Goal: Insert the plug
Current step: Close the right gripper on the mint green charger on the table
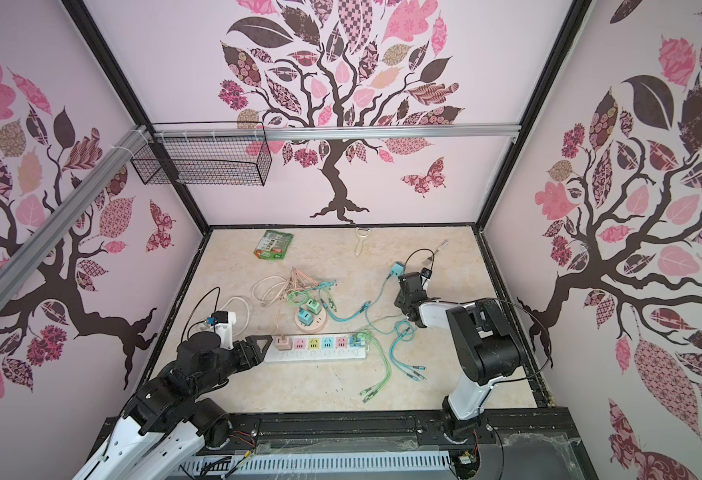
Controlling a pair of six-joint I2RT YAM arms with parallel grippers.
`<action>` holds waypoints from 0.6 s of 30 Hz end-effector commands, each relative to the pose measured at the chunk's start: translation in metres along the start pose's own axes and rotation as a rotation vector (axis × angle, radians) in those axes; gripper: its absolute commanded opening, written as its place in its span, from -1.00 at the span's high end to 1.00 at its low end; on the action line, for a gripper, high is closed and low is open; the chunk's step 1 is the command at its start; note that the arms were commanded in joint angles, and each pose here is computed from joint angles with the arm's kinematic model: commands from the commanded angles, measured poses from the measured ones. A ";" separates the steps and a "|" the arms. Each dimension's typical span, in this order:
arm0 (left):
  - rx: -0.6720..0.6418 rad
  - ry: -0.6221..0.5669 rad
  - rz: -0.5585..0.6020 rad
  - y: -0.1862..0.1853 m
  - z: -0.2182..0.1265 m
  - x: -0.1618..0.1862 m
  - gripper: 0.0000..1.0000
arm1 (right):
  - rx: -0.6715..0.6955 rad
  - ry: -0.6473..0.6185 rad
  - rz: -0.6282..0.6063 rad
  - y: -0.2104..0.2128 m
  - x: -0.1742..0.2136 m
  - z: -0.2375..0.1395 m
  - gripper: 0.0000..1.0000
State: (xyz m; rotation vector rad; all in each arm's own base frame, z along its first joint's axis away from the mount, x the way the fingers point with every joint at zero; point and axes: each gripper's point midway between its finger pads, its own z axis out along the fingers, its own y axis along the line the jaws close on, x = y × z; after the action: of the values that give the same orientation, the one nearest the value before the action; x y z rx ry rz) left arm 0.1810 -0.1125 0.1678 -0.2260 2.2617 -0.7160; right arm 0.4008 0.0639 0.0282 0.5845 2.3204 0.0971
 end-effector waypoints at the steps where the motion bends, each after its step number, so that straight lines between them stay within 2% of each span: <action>1: 0.016 -0.029 0.010 -0.008 -0.007 -0.010 -0.37 | 0.001 0.003 0.012 0.004 -0.003 0.009 -0.19; 6: 0.016 -0.029 0.010 -0.007 -0.006 -0.010 -0.37 | 0.003 0.003 -0.001 0.002 -0.001 0.012 -0.13; 18: 0.013 -0.023 0.007 -0.008 -0.006 -0.009 -0.37 | -0.050 -0.008 -0.065 0.010 -0.007 0.002 0.21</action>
State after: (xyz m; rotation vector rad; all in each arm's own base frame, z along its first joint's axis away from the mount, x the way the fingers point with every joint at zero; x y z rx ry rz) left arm 0.1813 -0.1127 0.1663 -0.2262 2.2690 -0.7113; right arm 0.4112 0.0684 0.0313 0.5284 2.3065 0.1163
